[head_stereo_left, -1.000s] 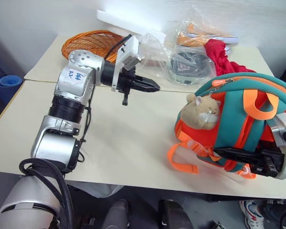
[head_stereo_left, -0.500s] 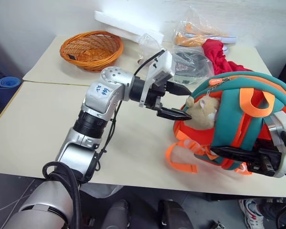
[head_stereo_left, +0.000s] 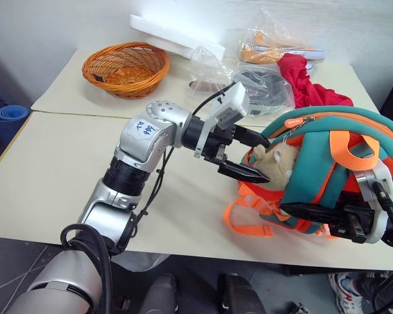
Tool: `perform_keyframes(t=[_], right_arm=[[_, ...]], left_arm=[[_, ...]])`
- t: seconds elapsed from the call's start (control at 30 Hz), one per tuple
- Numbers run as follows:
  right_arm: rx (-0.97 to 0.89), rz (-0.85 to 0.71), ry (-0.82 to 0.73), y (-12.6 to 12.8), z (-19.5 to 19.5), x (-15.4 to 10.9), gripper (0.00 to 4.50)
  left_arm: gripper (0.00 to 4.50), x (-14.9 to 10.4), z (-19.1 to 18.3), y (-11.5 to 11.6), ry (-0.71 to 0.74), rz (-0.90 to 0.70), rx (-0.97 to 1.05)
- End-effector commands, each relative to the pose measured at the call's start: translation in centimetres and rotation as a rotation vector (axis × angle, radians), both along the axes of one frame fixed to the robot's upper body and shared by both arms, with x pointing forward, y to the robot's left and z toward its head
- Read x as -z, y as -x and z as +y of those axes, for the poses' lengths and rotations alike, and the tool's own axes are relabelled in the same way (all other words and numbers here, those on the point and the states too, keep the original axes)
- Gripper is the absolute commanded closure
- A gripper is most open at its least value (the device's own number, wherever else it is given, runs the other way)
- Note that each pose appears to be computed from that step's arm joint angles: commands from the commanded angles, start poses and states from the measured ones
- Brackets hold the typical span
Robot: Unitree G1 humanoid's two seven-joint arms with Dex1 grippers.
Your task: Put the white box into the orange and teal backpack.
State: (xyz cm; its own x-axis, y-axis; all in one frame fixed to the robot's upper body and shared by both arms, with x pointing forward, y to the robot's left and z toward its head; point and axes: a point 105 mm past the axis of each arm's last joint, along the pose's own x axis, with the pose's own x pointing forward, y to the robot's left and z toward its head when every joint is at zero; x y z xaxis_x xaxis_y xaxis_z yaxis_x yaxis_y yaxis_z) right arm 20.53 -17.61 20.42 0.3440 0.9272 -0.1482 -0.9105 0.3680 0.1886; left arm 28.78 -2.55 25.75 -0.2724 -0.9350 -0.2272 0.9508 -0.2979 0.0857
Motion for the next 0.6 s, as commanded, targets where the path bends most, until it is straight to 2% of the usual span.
perform_keyframes(t=[0.03,0.17,0.33,0.6], right_arm=[[-0.018,-0.045,-0.005,0.1,0.6,-0.6,4.5],[-0.017,-0.05,-0.004,0.0,0.6,-0.7,4.5],[-0.017,-0.051,0.0,0.0,0.6,-0.7,4.5],[-0.028,-0.055,-0.002,-0.1,0.9,-1.0,4.5]], left_arm=[[0.03,-1.4,-0.3,0.9,0.027,-0.047,0.05],[0.03,-2.4,1.8,-0.1,0.034,-0.09,-0.011],[0.03,-2.4,2.7,1.0,0.014,-0.08,0.027],[0.03,-0.1,-1.0,0.2,0.006,-0.127,-0.031]])
